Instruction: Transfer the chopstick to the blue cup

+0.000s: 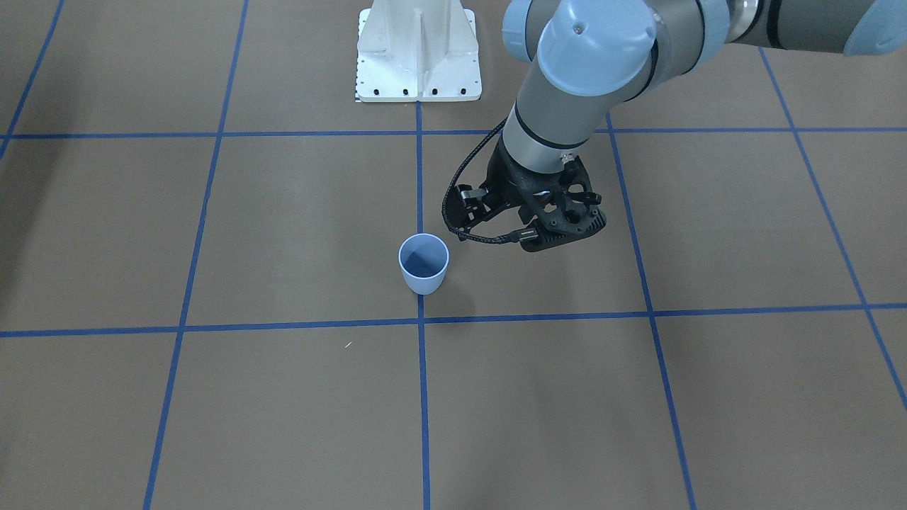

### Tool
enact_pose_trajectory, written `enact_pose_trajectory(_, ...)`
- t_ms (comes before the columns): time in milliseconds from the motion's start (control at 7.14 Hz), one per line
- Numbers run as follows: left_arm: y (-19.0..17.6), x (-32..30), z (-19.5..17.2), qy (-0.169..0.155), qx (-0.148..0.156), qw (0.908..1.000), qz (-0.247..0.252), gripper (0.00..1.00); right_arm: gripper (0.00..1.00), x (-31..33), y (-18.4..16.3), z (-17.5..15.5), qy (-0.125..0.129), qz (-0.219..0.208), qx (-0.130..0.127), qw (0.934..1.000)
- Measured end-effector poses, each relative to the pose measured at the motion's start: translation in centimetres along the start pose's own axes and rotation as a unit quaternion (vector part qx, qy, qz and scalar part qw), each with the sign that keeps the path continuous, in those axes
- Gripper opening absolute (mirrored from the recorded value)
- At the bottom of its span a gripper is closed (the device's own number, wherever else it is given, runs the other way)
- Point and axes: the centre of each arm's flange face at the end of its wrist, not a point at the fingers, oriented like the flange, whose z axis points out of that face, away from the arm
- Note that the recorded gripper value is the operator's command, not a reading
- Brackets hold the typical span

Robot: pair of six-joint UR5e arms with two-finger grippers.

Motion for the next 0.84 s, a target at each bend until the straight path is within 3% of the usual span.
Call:
enact_pose_trajectory(420,-0.1,-0.5,0.1,-0.002,0.002,1.0,-0.001,0.98,0.94,0.8,-4.2,0.9,-0.023,0.034,-0.014,0.9991)
enact_pose_trajectory(841,-0.1,-1.1,0.3,-0.003,0.002,1.0,-0.001,0.98,0.96,0.9,-4.1,1.2,-0.033,0.042,-0.018,0.9984)
